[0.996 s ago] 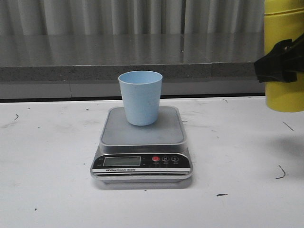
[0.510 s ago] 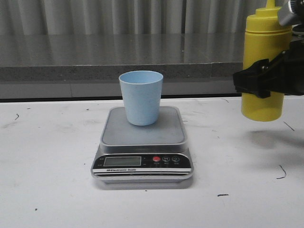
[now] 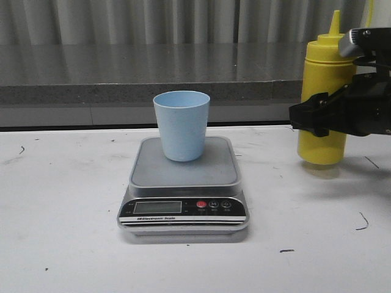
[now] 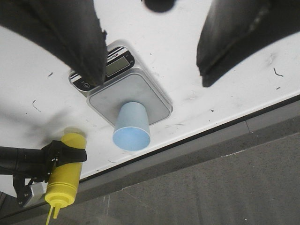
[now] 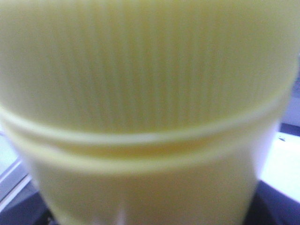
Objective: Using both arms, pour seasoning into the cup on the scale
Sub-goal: 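Lower the yellow bottle onto the table with the right gripper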
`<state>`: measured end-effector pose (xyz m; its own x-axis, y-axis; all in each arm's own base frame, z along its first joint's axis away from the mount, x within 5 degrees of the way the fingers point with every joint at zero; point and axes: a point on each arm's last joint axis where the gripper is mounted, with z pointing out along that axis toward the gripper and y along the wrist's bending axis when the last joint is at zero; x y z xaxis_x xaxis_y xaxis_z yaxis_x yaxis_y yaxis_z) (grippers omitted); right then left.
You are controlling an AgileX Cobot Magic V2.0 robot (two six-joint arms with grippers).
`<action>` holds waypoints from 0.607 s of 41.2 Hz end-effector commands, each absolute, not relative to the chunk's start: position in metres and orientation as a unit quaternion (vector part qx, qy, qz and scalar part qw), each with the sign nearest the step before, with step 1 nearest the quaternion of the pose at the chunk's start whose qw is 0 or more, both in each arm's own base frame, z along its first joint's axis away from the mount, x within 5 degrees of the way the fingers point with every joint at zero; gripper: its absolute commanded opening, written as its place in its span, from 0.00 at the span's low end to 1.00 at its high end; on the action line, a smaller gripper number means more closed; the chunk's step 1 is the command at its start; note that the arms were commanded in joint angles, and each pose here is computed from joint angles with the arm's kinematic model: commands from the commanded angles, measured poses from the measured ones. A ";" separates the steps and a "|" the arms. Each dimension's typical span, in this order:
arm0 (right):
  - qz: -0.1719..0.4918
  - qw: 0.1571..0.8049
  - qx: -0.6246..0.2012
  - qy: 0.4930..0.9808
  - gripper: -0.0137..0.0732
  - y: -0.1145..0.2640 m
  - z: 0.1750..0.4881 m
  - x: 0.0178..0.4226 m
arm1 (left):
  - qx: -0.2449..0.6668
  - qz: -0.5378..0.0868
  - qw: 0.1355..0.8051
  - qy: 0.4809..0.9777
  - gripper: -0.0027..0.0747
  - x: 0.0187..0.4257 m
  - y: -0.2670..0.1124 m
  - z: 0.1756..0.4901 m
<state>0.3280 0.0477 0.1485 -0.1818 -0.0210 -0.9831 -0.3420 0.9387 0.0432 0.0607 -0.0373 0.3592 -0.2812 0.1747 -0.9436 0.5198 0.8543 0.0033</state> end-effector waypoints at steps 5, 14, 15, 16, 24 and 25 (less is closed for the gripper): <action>0.143 0.708 -0.112 0.682 0.51 0.047 0.171 0.336 | 0.209 -0.168 0.596 0.757 0.58 0.062 -0.038 0.373; 0.142 0.699 -0.112 0.692 0.70 0.047 0.165 0.336 | 0.209 -0.168 0.596 0.757 0.58 0.062 -0.038 0.373; 0.142 0.699 -0.112 0.692 0.72 0.047 0.165 0.336 | 0.209 -0.168 0.596 0.757 0.58 0.062 -0.038 0.373; 0.141 0.696 -0.112 0.695 0.75 0.047 0.164 0.336 | 0.209 -0.168 0.596 0.757 0.58 0.062 -0.038 0.373; 0.137 0.685 -0.112 0.706 0.85 0.047 0.161 0.337 | 0.209 -0.168 0.596 0.757 0.58 0.062 -0.038 0.373; 0.137 0.685 -0.112 0.707 0.85 0.047 0.161 0.337 | 0.209 -0.168 0.596 0.757 0.58 0.062 -0.038 0.373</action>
<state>0.3320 0.0486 0.1340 -0.1764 0.0039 -0.9843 -0.3443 0.9366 0.0654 0.0607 -0.0373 0.3592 -0.2812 0.1747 -0.9436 0.5198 0.8543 0.0033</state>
